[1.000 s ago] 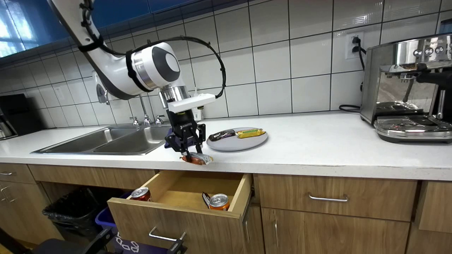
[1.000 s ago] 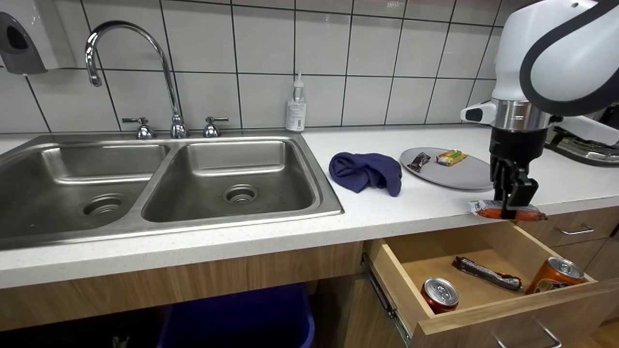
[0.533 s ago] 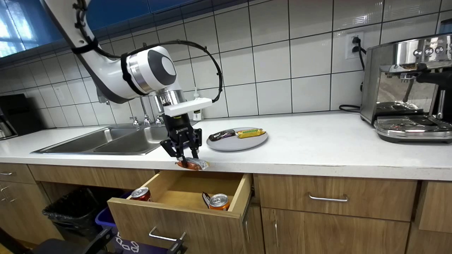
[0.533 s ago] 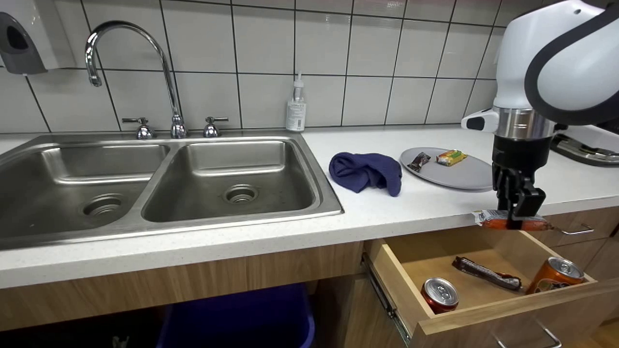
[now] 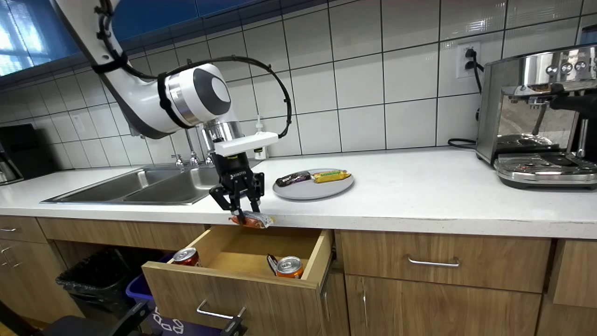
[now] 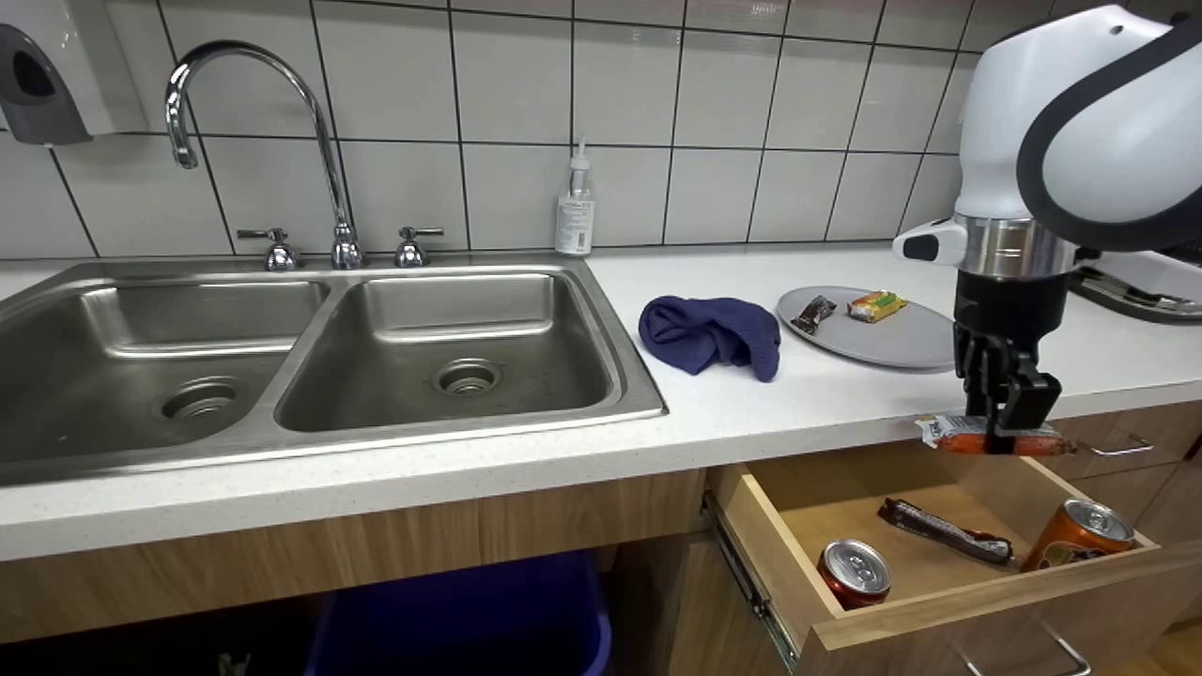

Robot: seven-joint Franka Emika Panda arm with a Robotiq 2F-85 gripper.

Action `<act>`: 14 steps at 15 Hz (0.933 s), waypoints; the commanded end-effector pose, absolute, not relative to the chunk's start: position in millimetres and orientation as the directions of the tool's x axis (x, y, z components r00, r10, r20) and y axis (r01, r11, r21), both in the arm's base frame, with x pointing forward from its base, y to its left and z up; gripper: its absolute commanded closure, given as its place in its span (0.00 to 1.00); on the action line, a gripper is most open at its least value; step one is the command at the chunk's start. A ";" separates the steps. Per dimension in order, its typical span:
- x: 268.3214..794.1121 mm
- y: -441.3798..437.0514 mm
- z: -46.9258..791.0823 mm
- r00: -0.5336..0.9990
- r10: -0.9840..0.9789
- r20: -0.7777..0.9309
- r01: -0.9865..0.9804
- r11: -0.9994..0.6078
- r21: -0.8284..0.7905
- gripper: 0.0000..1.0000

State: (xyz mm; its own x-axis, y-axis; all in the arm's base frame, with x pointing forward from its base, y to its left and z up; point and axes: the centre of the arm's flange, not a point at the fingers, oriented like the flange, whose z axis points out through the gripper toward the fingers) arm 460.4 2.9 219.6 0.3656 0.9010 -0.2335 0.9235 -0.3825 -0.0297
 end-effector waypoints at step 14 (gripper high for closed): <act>472.3 4.9 201.8 0.329 0.911 -0.250 0.934 -0.352 -0.056 0.83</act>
